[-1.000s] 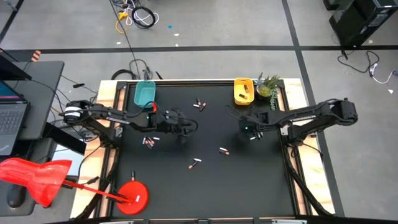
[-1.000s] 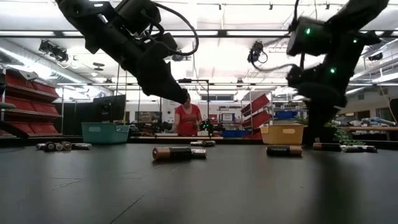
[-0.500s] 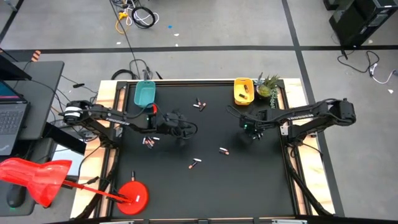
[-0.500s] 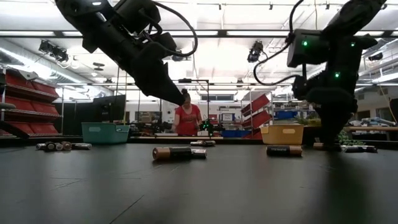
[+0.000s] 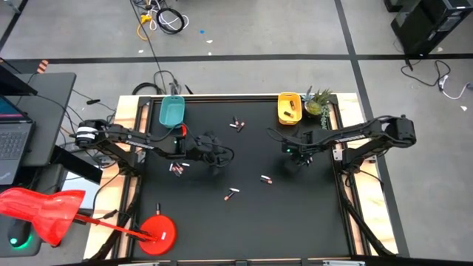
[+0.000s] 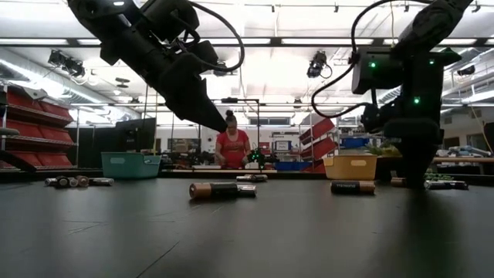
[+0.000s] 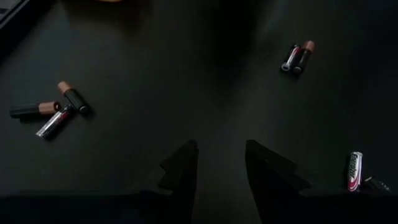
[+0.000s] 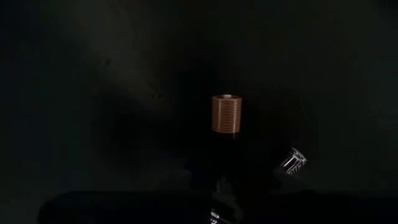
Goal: Sort batteries
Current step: Put the black battery into the yellow bin
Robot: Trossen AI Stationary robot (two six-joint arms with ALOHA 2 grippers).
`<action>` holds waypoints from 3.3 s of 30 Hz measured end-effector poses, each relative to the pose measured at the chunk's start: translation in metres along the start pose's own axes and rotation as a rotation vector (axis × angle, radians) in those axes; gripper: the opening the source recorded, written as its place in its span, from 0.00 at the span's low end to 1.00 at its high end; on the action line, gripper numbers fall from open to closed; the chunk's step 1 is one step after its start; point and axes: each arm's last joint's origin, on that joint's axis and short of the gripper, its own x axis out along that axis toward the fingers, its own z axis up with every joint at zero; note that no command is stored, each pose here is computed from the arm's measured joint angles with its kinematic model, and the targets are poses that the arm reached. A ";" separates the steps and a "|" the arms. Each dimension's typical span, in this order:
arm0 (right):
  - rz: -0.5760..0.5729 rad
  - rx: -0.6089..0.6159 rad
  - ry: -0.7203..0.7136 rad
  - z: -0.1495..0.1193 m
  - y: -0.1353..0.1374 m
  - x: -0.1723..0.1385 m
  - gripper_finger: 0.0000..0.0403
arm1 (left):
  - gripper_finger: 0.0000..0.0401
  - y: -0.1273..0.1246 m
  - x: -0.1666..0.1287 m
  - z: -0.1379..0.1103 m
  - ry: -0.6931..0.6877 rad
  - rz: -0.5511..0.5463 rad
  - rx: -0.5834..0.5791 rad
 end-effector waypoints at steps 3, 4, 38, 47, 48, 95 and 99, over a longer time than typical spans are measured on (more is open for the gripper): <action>0.009 -0.008 -0.008 0.000 0.000 -0.002 0.12 | 0.35 0.000 0.000 0.000 0.000 0.000 0.000; 0.008 -0.010 -0.008 0.000 0.000 -0.002 0.12 | 0.35 0.000 0.000 0.000 0.000 0.000 0.000; -0.159 -0.088 -0.509 0.063 0.002 -0.094 0.12 | 0.35 -0.001 0.000 0.009 -0.091 -0.004 0.018; -0.230 0.012 -0.528 0.107 -0.063 -0.118 0.12 | 0.35 0.000 -0.001 0.012 -0.131 0.033 0.045; -0.220 0.028 -0.514 0.111 -0.071 -0.116 0.12 | 0.35 0.000 -0.001 0.012 -0.130 0.035 0.047; 0.513 -0.639 -1.122 0.087 0.063 -0.022 0.38 | 0.33 -0.042 -0.048 -0.005 0.041 0.029 -0.321; 0.519 -0.646 -1.165 0.090 0.068 -0.014 0.38 | 0.33 -0.061 -0.042 -0.013 0.072 -0.011 -0.375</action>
